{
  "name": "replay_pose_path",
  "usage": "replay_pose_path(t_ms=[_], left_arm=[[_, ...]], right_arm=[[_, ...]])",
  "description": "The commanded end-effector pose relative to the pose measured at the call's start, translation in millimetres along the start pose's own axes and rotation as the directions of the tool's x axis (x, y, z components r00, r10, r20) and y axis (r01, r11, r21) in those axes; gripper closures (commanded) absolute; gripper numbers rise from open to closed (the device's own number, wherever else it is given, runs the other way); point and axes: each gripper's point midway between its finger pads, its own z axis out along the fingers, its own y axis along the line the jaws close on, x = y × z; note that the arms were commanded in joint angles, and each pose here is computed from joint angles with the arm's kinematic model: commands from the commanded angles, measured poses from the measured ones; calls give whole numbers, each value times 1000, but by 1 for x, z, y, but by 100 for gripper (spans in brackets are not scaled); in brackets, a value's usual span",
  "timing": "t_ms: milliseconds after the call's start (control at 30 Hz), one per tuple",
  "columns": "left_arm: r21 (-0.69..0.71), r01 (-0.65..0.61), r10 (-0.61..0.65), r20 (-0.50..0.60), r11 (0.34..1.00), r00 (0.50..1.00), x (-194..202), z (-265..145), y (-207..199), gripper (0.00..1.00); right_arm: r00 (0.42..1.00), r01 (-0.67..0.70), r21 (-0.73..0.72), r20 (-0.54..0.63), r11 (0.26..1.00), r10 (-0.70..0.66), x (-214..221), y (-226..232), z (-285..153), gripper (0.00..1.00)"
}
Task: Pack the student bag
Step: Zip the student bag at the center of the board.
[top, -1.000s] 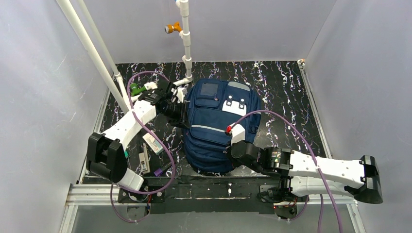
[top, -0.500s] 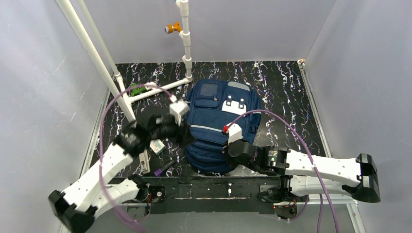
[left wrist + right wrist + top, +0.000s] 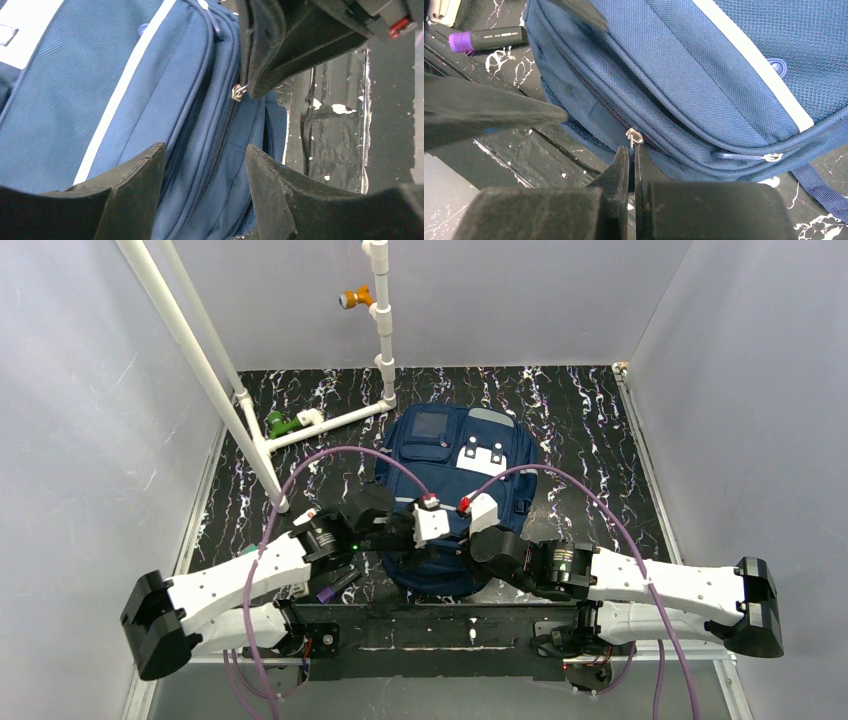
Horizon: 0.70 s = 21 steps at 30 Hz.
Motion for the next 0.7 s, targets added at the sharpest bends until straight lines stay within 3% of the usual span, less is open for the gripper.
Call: replay_pose_path(t_ms=[0,100,233,500,533,667], left_arm=[[67,-126,123,51,990,991,-24,16,-6,45],[111,-106,102,36,988,994,-20,22,-14,52],[139,-79,79,7,987,997,-8,28,-24,50],[20,-81,83,-125,997,989,23,40,-10,60],[1,-92,91,-140,996,986,26,39,-7,65],[-99,-141,122,-174,985,977,30,24,11,99]], right_arm=[[987,-81,-84,134,993,92,-48,22,-13,99],[987,-78,-82,132,994,89,-48,22,-12,99],[989,-61,-88,128,994,72,-49,24,-12,99],[985,-52,-119,157,992,71,-63,31,-18,99],[986,-44,-117,155,992,62,-63,32,-17,99],[994,10,-76,112,997,-2,-51,25,-13,99]])
